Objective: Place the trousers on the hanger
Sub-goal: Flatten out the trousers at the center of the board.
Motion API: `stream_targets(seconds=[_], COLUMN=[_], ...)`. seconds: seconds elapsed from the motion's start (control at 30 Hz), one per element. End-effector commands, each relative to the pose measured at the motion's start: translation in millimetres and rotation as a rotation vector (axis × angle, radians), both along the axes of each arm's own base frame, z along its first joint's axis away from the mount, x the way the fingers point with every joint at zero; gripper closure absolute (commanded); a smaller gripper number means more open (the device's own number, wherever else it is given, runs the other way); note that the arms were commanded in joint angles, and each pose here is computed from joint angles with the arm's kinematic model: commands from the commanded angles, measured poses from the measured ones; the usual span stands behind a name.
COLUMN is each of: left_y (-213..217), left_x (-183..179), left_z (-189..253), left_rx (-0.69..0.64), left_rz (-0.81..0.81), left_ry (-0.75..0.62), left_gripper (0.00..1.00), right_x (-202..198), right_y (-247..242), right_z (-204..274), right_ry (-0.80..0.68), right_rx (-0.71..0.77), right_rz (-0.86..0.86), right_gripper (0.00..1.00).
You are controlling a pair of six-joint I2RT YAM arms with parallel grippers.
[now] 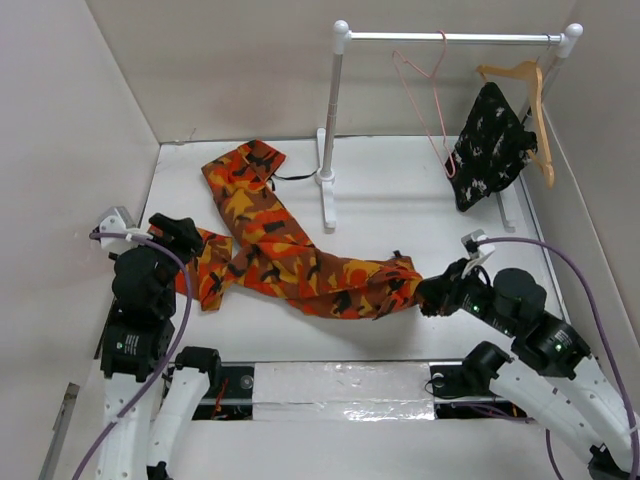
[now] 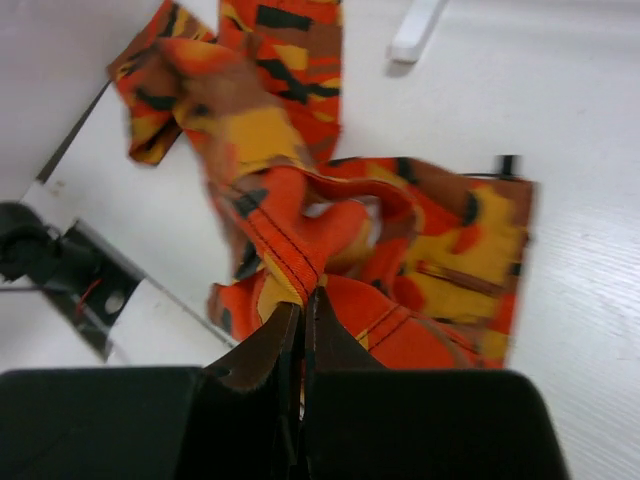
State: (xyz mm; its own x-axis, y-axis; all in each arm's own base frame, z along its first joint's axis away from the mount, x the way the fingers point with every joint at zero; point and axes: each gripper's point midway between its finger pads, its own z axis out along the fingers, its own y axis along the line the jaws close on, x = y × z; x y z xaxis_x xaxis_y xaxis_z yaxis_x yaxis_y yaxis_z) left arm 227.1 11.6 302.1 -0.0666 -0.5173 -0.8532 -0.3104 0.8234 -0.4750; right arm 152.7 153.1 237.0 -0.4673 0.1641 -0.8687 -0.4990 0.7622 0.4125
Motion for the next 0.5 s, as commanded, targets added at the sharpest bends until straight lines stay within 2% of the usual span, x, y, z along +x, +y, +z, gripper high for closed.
stream_targets(seconds=[0.0, 0.03, 0.1, 0.17, 0.23, 0.3, 0.33, 0.37, 0.4, 0.47], left_y=[6, 0, -16, -44, -72, -91, -104, -119, -125, -145], left_x=[-4, -2, 7, 23, 31, 46, 49, 57, 62, 67], left_z=[34, 37, 43, 40, 35, 32, 22, 14, 7, 7], left_rx=[-0.007, -0.005, -0.004, -0.020, -0.045, -0.069, -0.089, -0.113, -0.131, -0.172], left_rz=[0.029, -0.010, -0.095, -0.243, -0.396, -0.476, -0.527, -0.574, -0.598, -0.701], left_ry=[-0.114, -0.116, -0.128, -0.102, -0.092, -0.100, -0.085, -0.082, -0.077, -0.120], left_gripper=[0.34, 0.32, 0.32, 0.37, 0.40, 0.42, 0.42, 0.42, 0.42, 0.41], right_x=[-27, -33, -44, -51, -57, -56, -57, -58, -60, -61], right_y=[31, 38, 52, 62, 65, 67, 65, 66, 66, 63], right_z=[9, 3, -26, -47, -60, -59, -61, -57, -57, -55], right_ry=[0.044, 0.050, 0.152, 0.214, 0.258, 0.271, 0.288, 0.277, 0.274, 0.284], right_rx=[0.066, 0.059, 0.026, -0.008, -0.049, -0.079, -0.089, -0.076, -0.076, -0.086], right_rz=[0.221, 0.285, 0.382, 0.443, 0.474, 0.464, 0.451, 0.453, 0.461, 0.453], right_gripper=[1.00, 1.00, 1.00, 1.00, 1.00, 0.97, 0.85, 0.49, 0.40, 0.30])
